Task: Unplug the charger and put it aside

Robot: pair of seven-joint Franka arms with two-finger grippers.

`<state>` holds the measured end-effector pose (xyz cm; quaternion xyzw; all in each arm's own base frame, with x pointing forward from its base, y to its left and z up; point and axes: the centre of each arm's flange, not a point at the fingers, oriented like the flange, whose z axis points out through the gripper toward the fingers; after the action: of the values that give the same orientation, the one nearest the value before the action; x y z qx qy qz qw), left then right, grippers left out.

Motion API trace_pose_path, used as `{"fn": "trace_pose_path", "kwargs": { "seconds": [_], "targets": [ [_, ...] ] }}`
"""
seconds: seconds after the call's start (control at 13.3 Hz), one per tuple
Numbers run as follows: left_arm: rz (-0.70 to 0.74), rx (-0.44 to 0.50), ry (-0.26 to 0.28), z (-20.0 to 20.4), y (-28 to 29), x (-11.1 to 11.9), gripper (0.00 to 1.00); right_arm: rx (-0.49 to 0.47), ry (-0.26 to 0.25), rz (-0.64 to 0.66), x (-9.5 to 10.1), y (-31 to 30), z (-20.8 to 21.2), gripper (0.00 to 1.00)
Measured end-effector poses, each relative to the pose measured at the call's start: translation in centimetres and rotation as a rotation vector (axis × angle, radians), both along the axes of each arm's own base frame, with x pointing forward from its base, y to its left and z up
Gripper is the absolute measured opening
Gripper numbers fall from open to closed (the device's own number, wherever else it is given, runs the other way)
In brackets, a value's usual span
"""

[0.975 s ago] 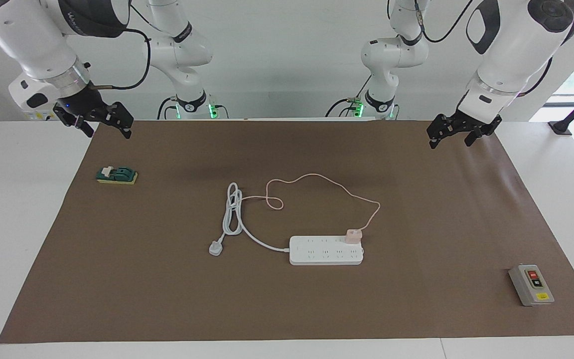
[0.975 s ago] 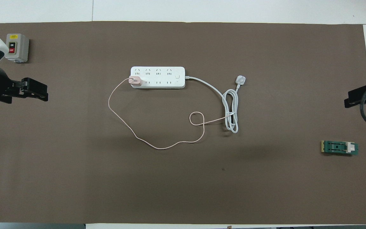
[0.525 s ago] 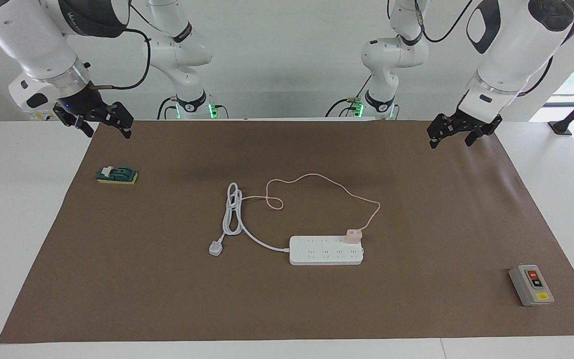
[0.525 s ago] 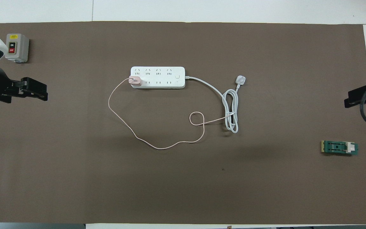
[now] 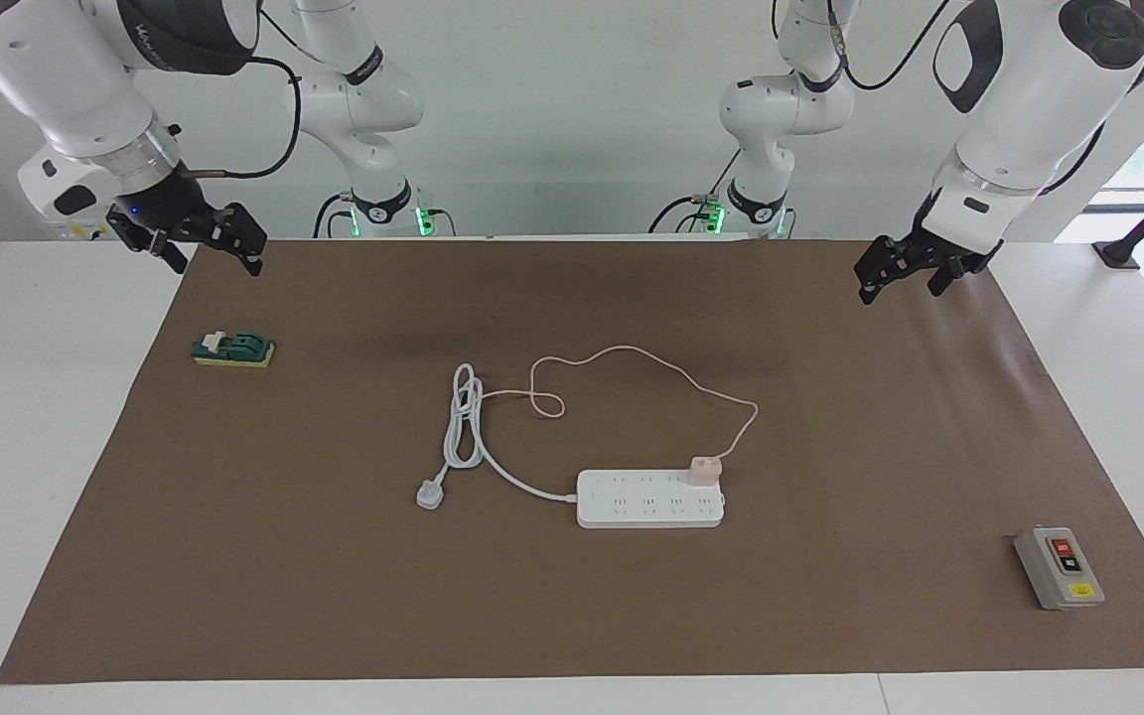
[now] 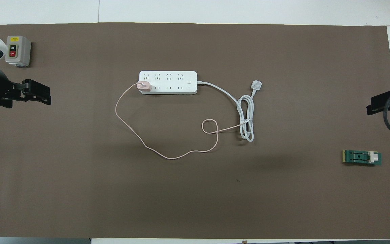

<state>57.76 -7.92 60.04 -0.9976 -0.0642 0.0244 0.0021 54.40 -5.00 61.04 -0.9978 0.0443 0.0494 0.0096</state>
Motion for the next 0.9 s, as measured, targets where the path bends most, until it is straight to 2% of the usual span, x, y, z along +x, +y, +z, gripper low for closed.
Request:
{"fn": "trace_pose_path", "kwargs": {
  "seconds": [0.22,0.45,0.6,0.75,0.9],
  "targets": [
    [0.165,0.001,0.004,-1.2,-3.2,1.9,1.0,-0.005,-0.057,0.003,0.6,0.2,0.5,1.0],
    [0.393,-0.006,0.018,-3.2,-6.5,3.6,1.0,-0.007,-0.079,0.001,0.9,0.5,0.7,1.0],
    [0.554,-0.012,0.005,-5.1,-8.4,4.8,1.0,-0.012,-0.101,-0.082,1.4,1.9,0.7,1.0],
    [0.708,-0.025,-0.012,-7.1,-10.2,6.0,1.0,-0.015,-0.082,-0.227,1.9,4.9,-0.2,1.0],
    [0.832,-0.032,-0.017,-9.0,-11.6,6.8,1.0,0.036,-0.024,-0.357,2.9,7.6,-2.7,1.0]
  ]
}}
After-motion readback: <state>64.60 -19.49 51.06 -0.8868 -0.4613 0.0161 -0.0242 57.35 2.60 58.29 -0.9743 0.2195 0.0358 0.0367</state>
